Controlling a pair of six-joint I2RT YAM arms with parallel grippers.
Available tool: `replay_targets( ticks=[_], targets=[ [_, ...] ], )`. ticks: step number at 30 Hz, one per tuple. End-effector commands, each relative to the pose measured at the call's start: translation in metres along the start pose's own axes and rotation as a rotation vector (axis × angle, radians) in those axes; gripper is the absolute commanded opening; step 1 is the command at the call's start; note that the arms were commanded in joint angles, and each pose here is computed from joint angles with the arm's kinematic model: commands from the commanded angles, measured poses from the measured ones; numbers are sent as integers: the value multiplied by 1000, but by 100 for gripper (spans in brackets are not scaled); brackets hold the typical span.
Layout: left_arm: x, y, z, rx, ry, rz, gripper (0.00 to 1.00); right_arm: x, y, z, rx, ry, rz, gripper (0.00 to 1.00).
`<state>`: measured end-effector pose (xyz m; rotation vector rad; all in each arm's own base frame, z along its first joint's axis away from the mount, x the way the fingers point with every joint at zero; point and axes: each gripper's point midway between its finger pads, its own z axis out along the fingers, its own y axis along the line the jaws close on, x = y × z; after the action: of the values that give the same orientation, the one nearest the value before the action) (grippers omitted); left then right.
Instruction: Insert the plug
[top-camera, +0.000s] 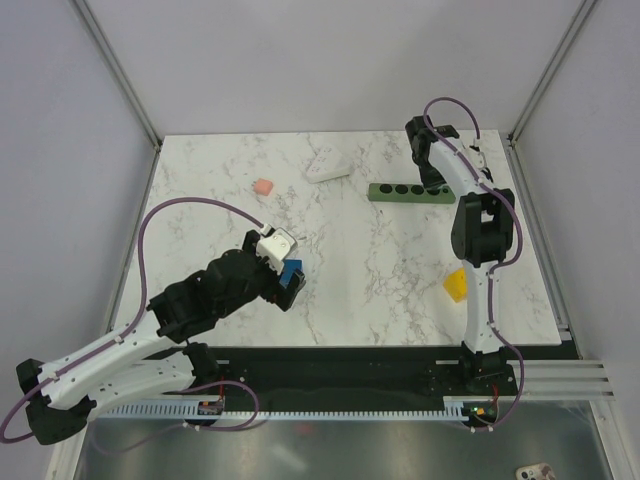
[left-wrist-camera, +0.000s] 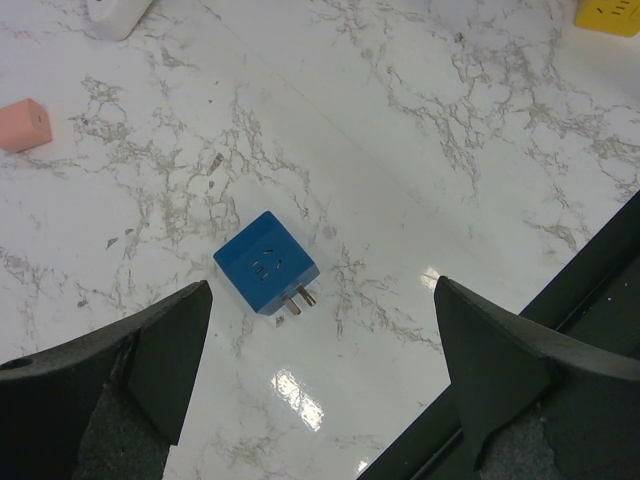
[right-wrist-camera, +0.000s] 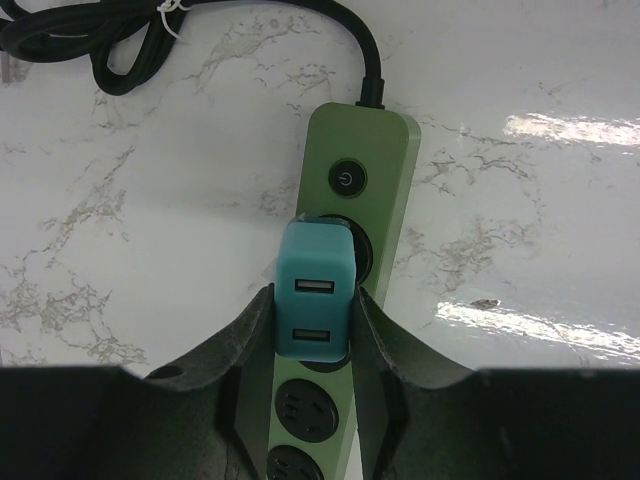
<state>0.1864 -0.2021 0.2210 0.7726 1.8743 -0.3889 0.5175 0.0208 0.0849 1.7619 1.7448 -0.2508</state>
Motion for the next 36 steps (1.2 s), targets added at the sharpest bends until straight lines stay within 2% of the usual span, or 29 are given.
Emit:
replay_targets(
  ticks=[1, 26, 31, 36],
  targets=[
    [-8, 5, 3, -27, -31, 31, 100, 10, -2, 32, 41, 16, 1, 0],
    [-5, 7, 6, -40, -16, 60, 100, 35, -15, 74, 125, 94, -89, 0],
    [-4, 7, 10, -43, -6, 65, 100, 40, -11, 82, 103, 126, -176, 0],
    [-6, 12, 7, -71, -15, 63, 100, 33, -19, 81, 71, 159, -341, 0]
  ],
)
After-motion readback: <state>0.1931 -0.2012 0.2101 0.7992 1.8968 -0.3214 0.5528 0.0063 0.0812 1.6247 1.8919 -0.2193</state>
